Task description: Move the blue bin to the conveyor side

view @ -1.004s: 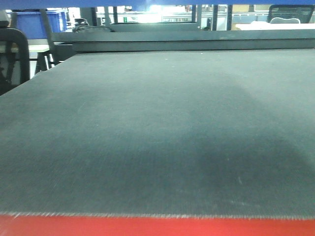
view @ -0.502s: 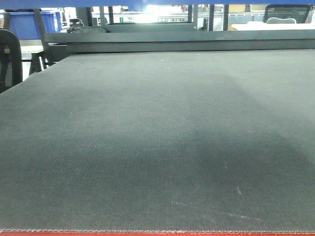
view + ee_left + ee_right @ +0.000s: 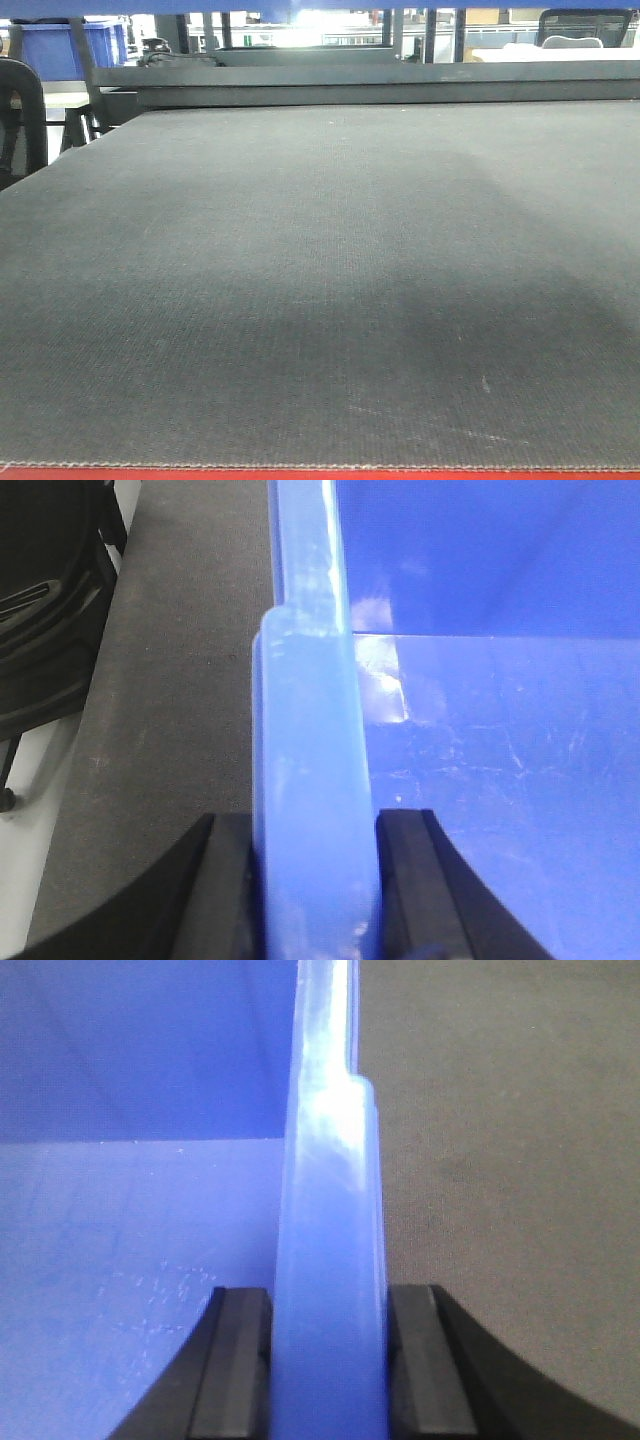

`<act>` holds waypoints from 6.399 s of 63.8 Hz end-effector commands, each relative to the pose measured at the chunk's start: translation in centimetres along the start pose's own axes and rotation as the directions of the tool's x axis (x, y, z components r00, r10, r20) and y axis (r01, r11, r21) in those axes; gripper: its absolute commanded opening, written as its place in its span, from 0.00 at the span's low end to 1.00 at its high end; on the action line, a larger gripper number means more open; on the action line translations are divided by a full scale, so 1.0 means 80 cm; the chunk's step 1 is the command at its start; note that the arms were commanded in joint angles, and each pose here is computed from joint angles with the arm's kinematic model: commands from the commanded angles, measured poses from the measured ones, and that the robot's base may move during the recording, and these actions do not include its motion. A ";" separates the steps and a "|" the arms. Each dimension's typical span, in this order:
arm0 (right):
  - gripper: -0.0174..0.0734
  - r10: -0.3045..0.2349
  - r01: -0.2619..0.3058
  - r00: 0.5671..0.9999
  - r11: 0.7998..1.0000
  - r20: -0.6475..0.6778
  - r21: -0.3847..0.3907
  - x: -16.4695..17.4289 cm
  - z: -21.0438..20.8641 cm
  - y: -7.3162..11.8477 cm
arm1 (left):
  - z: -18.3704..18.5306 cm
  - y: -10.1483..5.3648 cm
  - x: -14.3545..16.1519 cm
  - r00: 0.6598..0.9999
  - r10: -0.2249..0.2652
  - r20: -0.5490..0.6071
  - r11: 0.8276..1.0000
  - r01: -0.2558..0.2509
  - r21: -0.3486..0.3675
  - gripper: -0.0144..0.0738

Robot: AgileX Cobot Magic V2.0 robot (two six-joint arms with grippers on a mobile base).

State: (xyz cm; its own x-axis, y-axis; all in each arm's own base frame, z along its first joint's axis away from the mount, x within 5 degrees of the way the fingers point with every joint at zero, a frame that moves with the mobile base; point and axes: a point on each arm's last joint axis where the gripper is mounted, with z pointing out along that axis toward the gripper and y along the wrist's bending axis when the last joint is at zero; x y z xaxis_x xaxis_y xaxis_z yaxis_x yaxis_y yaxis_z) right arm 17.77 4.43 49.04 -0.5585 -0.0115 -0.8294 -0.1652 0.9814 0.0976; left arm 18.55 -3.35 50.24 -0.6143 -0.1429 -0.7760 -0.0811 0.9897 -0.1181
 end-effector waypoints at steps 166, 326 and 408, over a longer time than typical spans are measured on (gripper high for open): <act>0.29 -0.091 0.098 0.963 0.995 0.254 -0.012 0.018 0.297 0.003 | 0.319 -0.062 0.016 0.990 0.133 -0.044 0.991 -0.134 -0.014 0.22; 0.09 -0.032 0.068 0.797 0.997 0.603 -0.037 0.245 0.013 -0.032 | 0.065 0.058 0.270 0.857 0.022 0.515 0.964 -0.154 0.215 0.16; 0.09 -0.039 -0.006 0.759 0.998 0.650 0.067 0.304 0.004 -0.048 | 0.015 0.083 0.310 0.697 -0.061 0.714 0.955 -0.167 0.246 0.16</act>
State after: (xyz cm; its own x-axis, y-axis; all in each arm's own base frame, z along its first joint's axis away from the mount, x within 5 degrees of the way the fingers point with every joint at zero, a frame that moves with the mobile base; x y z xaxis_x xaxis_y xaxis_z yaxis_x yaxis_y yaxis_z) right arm 5.08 0.72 29.48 0.1145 0.0961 -0.9888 -0.1586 0.9843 0.0773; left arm 3.81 -0.30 29.38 0.1227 -0.1591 -0.9796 0.2047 0.9699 -0.1319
